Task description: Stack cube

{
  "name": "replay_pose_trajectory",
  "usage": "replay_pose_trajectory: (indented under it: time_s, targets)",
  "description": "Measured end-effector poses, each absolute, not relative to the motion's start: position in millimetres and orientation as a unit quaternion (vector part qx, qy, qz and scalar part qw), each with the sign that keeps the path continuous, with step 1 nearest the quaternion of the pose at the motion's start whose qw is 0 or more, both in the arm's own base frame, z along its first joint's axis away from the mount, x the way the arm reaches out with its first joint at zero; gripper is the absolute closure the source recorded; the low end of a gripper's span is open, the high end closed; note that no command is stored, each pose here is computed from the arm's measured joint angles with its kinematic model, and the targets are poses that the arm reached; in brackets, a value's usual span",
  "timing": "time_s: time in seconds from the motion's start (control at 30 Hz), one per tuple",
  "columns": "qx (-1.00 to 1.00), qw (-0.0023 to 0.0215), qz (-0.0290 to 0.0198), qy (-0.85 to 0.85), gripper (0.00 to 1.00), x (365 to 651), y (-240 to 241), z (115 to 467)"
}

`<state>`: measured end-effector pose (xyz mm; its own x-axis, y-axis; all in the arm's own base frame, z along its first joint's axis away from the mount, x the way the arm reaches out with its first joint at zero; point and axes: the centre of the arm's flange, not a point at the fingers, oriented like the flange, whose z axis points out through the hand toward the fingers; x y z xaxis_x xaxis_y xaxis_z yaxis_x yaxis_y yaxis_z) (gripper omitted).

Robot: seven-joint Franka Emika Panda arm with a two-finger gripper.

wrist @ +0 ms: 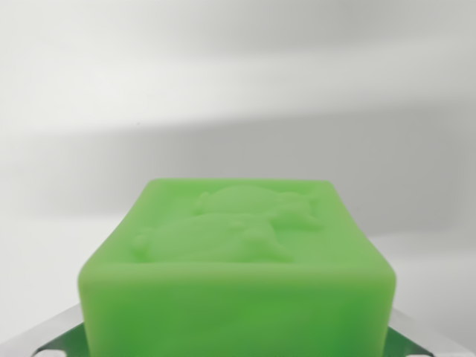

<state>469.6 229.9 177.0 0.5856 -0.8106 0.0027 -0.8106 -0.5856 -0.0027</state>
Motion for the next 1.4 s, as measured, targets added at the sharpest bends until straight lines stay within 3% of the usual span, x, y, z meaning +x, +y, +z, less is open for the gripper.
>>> replay_pose_trajectory:
  time_s: [0.37, 0.47, 0.67, 1.4]
  targets:
    - [-0.89, 0.0012, -0.0027, 0.456, 1.0, 470, 230, 211]
    - [-0.892, 0.0026, -0.0037, 0.452, 1.0, 470, 228, 217]
    - [-0.896, -0.0001, -0.0011, 0.443, 1.0, 473, 217, 215]
    - [-0.914, 0.0002, -0.0018, 0.406, 1.0, 483, 178, 221]
